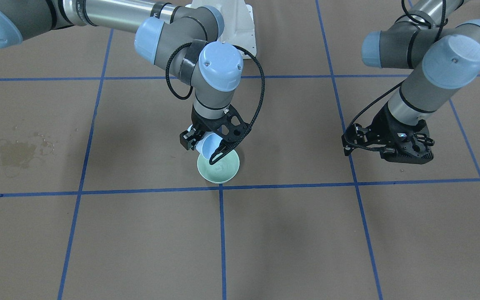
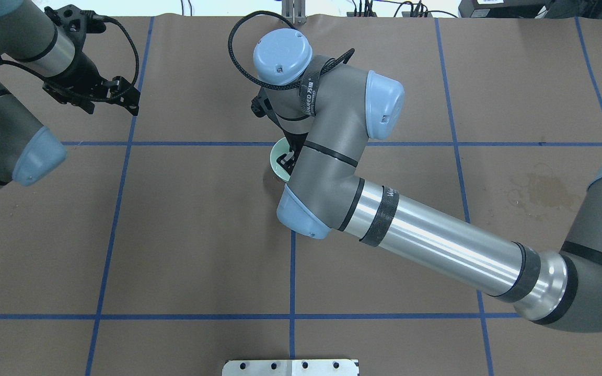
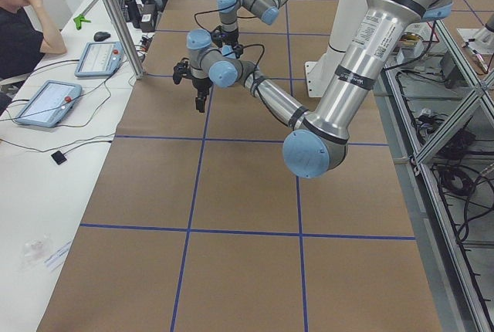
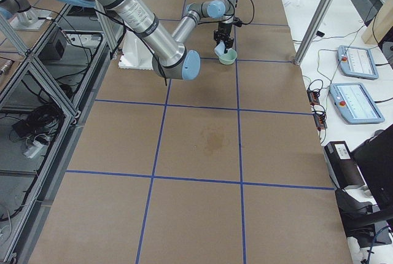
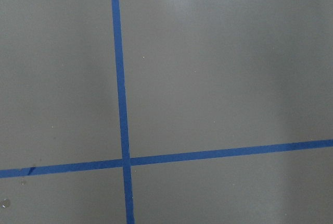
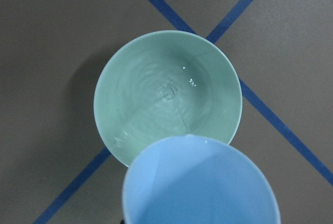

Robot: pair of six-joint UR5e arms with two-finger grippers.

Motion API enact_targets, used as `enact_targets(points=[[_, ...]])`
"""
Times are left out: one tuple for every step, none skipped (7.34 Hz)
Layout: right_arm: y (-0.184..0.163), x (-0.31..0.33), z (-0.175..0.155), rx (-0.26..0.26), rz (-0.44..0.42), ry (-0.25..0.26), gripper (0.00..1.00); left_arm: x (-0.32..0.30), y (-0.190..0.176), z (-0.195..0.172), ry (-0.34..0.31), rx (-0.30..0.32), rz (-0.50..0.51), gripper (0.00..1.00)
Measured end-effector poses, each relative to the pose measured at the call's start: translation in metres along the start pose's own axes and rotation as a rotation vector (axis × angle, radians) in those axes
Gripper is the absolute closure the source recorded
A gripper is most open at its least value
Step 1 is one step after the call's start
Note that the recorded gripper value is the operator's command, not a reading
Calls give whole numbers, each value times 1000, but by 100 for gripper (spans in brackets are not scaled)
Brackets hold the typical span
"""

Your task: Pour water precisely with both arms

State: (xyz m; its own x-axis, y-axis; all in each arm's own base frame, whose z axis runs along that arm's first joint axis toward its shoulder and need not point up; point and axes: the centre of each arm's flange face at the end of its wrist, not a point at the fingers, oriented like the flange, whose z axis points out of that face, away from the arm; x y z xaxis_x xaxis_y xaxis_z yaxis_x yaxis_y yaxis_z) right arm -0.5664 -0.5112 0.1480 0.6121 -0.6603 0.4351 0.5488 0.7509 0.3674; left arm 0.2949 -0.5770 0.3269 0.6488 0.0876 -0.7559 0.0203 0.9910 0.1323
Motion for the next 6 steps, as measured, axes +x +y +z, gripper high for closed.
enact_targets(points=[[9,3,-3,49,36,-15,100,0,0,0,-1,0,0,0],[26,11,-5,122,83,-41,100,0,0,1,-2,-1,-1,0],[47,22,-8,197,125,-60,100,0,0,2,-2,-1,-3,0],[62,31,-15,258,162,-54,100,0,0,2,-3,-2,-5,0],[79,43,-24,321,219,-25,100,1,0,3,-3,-3,-5,0],[102,59,-32,390,292,18,100,1,0,3,-3,-3,-6,0]])
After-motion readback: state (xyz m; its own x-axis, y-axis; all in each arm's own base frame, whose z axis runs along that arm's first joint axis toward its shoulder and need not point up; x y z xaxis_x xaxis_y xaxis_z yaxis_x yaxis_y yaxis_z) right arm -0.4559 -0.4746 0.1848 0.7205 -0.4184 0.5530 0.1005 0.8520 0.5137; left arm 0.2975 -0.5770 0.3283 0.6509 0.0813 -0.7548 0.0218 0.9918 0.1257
